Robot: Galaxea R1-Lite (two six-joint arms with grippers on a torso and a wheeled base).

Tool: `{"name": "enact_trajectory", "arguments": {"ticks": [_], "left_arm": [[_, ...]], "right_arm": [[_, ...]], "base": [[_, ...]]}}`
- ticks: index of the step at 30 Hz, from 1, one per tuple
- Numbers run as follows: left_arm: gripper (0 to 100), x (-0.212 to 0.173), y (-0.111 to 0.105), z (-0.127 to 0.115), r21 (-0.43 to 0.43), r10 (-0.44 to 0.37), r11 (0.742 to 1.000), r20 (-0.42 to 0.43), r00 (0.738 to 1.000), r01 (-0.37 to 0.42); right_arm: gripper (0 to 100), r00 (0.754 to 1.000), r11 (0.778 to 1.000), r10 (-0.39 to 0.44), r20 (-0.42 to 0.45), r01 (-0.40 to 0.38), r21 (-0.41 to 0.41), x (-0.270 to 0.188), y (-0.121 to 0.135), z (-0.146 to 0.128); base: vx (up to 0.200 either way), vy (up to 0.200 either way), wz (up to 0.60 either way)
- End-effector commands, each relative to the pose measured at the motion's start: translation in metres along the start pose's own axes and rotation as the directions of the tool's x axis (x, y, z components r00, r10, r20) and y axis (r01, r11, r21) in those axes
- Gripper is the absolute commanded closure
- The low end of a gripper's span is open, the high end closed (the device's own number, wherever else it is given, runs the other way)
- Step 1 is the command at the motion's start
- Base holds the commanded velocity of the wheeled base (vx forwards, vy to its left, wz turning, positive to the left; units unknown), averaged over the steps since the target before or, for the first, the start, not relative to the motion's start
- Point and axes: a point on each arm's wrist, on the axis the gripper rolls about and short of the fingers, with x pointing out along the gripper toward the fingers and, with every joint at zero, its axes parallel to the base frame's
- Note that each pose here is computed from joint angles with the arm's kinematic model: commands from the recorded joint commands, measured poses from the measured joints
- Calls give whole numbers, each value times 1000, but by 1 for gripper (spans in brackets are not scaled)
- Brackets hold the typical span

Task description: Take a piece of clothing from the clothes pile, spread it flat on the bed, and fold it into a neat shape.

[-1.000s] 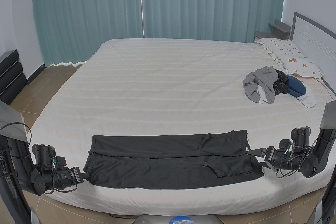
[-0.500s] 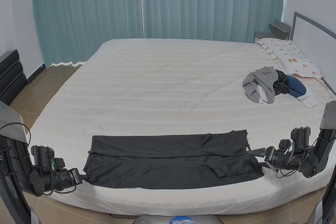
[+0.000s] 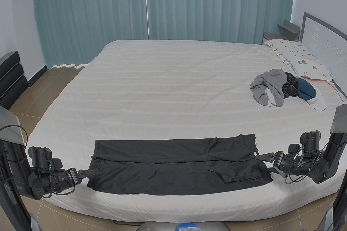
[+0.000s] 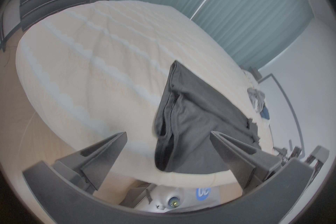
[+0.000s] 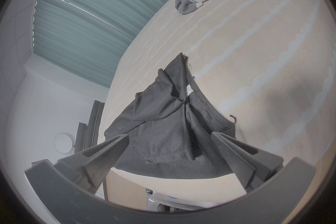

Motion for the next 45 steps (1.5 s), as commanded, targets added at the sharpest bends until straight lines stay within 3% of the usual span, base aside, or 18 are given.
{"name": "enact_trajectory", "arguments": {"ticks": [1,8,16,33,34,45], "left_arm": [[0,-1,-17,35,-37,-68,997,132,989,74],[0,21,-29,47,-36,-81,996,71,994,84],[0,51,-35,36,-18,-91,996,-13,996,90],[0,71,-25,32,-28,-70,997,-43,997,69],[100,71,-26,32,-27,-68,997,-41,997,67],[100,59,-12,37,-66,-14,998,-6,1000,14]], "right_arm": [[0,1000,1000,0,-2,0,-1,1,0,0],[0,1000,1000,0,-5,0,-1,1,0,-1],[0,1000,1000,-1,-10,1,-1,2,0,-2],[0,1000,1000,-1,-7,1,0,3,-1,-1],[0,1000,1000,-1,-7,1,0,3,-1,-1],[0,1000,1000,-3,-7,3,2,2,-1,-1]], "base": [[0,0,0],[0,0,0],[0,0,0],[0,0,0],[0,0,0],[0,0,0]]}}
